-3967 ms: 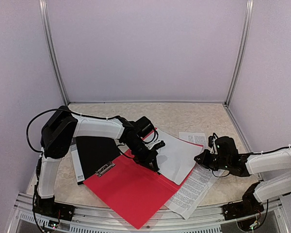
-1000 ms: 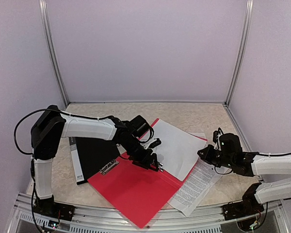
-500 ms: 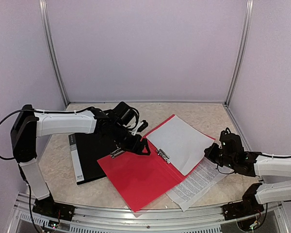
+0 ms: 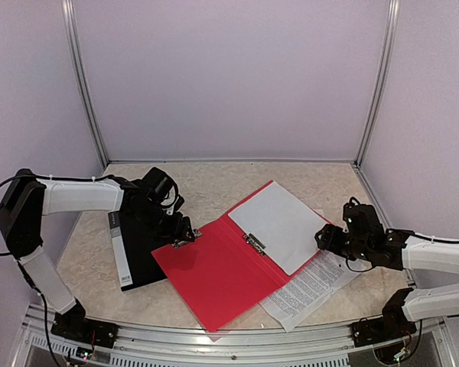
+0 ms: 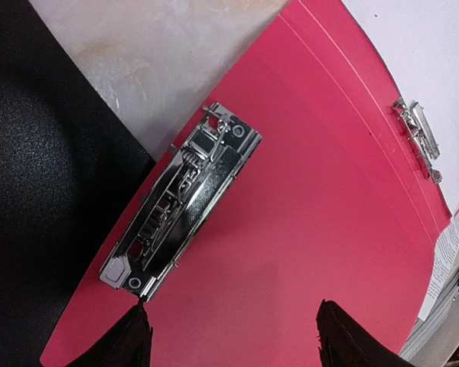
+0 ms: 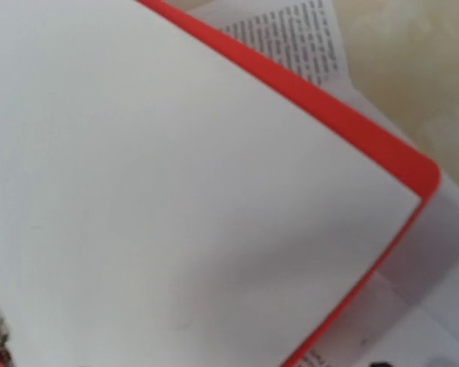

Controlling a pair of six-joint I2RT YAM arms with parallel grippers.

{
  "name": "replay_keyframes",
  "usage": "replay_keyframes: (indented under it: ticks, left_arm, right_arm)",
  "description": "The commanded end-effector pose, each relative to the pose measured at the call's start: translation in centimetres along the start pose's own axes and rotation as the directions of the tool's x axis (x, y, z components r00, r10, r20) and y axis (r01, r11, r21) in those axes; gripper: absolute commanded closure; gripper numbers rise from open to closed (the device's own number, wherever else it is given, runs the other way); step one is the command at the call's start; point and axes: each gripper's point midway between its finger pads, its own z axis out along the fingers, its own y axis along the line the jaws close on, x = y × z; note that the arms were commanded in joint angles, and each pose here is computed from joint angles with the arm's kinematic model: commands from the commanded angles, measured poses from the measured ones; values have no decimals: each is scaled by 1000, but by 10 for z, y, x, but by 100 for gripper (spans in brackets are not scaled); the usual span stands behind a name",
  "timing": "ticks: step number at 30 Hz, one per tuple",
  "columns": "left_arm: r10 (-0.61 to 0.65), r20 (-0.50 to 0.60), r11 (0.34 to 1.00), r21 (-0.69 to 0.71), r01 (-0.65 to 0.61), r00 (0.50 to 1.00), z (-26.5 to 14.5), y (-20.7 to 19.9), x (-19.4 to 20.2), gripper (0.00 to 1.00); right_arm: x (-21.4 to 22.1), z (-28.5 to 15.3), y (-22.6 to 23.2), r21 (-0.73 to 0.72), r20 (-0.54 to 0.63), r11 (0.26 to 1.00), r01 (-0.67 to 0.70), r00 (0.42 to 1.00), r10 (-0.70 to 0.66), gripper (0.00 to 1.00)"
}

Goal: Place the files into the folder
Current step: Open the spring clip on the folder at the center of the board.

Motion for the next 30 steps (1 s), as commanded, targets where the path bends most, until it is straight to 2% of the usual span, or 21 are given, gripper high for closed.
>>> replay_keyframes:
  ticks: [1,7,12,17,22,26,30]
  left_arm:
    - [-57,98,998,17,56,994,-20,2,-10,28]
    - [-111,151,994,24,108,982,-35,11,-10,28]
    - [-162,164,987,30,159,973,-38,23,-6,28]
    - [-197,150,980,68,188,969,-33,26,-2,32]
    - [-197,134,979,79,188,971,-30,26,1,33]
    - [-192,130,980,82,182,973,-31,25,2,33]
    - [-188,132,981,79,179,973,-31,26,2,33]
  right_arm:
    - [-12,-18,6,3,8,998,61,998,-61,23]
    - [-22,-31,46,-85,23,988,127,992,-125,25]
    - [-7,-13,102,-207,-23,945,251,965,-261,25]
    - [19,27,158,-273,-83,868,414,889,-450,29]
    - [60,73,184,-276,-168,773,572,763,-625,33]
    - [76,96,189,-279,-208,724,631,696,-687,36]
    - [88,105,185,-284,-241,704,651,662,-710,42]
